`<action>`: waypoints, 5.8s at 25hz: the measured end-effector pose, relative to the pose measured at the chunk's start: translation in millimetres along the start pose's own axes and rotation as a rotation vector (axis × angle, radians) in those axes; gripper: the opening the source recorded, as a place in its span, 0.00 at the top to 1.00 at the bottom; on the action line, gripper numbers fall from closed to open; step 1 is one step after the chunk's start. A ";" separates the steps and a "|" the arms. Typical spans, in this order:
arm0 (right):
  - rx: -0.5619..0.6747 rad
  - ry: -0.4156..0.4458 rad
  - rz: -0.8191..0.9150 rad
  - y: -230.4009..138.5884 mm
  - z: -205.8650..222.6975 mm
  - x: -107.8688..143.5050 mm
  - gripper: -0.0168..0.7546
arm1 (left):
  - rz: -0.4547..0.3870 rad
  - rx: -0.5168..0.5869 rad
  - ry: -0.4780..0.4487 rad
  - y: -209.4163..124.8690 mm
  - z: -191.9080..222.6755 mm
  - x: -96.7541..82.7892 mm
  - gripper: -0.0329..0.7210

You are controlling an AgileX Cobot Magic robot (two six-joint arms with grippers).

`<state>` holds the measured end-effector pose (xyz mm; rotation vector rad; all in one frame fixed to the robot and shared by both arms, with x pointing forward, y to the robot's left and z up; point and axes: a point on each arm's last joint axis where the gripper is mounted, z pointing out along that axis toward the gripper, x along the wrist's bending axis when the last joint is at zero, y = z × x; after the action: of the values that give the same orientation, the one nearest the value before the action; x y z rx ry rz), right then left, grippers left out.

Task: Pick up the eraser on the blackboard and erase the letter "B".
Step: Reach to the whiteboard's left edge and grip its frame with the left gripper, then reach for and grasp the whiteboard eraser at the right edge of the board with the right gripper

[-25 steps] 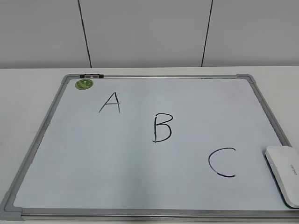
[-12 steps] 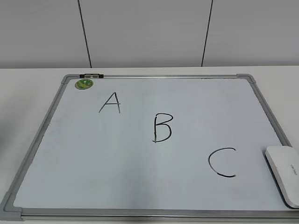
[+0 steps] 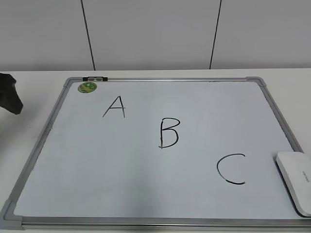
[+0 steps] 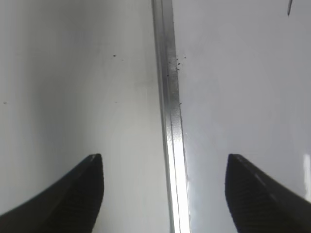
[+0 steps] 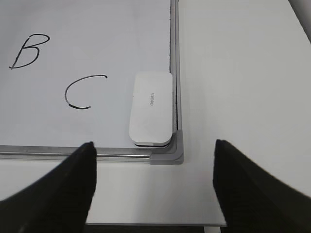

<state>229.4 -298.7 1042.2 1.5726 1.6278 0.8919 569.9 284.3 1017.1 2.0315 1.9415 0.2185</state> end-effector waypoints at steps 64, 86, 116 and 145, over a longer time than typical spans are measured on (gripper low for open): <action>0.000 0.000 0.000 0.0 0.0 0.0 0.26 | 0.002 0.221 -0.102 51.4 140.9 11.0 0.91; -0.021 0.009 0.004 3.5 -4.9 0.8 0.26 | -0.011 0.224 -0.112 51.2 140.9 10.7 0.91; 0.548 0.091 0.010 90.9 145.0 5.0 0.19 | -0.013 0.225 -0.114 51.5 140.4 10.7 0.91; 0.833 0.042 0.008 28.8 290.5 1.6 0.14 | -0.015 0.227 -0.114 51.4 140.4 10.6 0.91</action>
<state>492.0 -293.2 914.9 2.0918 2.1740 0.2255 665.0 276.1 901.6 2.1151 1.9866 -0.1249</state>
